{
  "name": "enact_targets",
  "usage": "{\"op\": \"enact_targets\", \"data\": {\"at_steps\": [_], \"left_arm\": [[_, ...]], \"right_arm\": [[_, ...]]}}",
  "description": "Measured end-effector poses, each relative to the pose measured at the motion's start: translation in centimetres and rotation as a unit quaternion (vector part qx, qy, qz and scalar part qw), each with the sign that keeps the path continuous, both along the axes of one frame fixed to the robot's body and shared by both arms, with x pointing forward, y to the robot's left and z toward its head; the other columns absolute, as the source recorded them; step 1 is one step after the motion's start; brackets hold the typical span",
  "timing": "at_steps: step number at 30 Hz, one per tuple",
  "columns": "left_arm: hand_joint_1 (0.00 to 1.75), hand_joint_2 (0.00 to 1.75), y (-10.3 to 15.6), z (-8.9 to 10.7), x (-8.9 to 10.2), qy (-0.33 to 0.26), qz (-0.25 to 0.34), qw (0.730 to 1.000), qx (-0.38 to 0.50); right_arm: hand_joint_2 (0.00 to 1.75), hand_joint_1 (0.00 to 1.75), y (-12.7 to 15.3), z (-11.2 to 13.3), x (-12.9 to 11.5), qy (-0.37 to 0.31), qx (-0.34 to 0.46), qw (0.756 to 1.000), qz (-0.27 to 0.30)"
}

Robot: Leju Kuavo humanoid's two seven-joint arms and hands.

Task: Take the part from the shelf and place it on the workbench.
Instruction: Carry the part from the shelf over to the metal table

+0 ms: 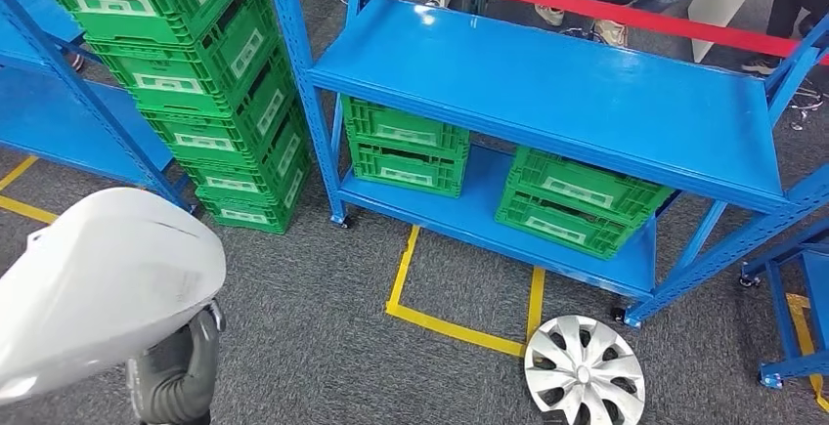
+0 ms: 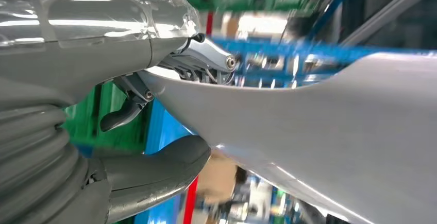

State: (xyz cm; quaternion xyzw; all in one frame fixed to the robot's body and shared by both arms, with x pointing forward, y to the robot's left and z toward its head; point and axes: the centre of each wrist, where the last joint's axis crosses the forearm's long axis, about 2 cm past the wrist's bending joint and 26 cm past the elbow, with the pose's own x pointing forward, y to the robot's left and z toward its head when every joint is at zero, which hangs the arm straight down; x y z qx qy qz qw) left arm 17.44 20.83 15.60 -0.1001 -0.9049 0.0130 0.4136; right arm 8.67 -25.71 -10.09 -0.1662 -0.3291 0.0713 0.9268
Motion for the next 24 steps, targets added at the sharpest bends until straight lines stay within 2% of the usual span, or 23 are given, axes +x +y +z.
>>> {"op": "enact_targets", "data": {"at_steps": [11, 24], "left_arm": [[1.75, 1.75, 0.2, 0.7, -0.3, -0.012, 0.052, 0.999, -0.001], [1.75, 1.75, 0.3, 1.1, -0.9, -0.01, 0.053, 0.998, -0.013]], "right_arm": [[0.0, 0.0, 0.1, 0.1, 0.3, 0.018, 0.013, 1.0, 0.003], [0.0, 0.0, 0.6, 0.1, 0.3, 0.032, 0.027, 0.999, 0.003]]}}
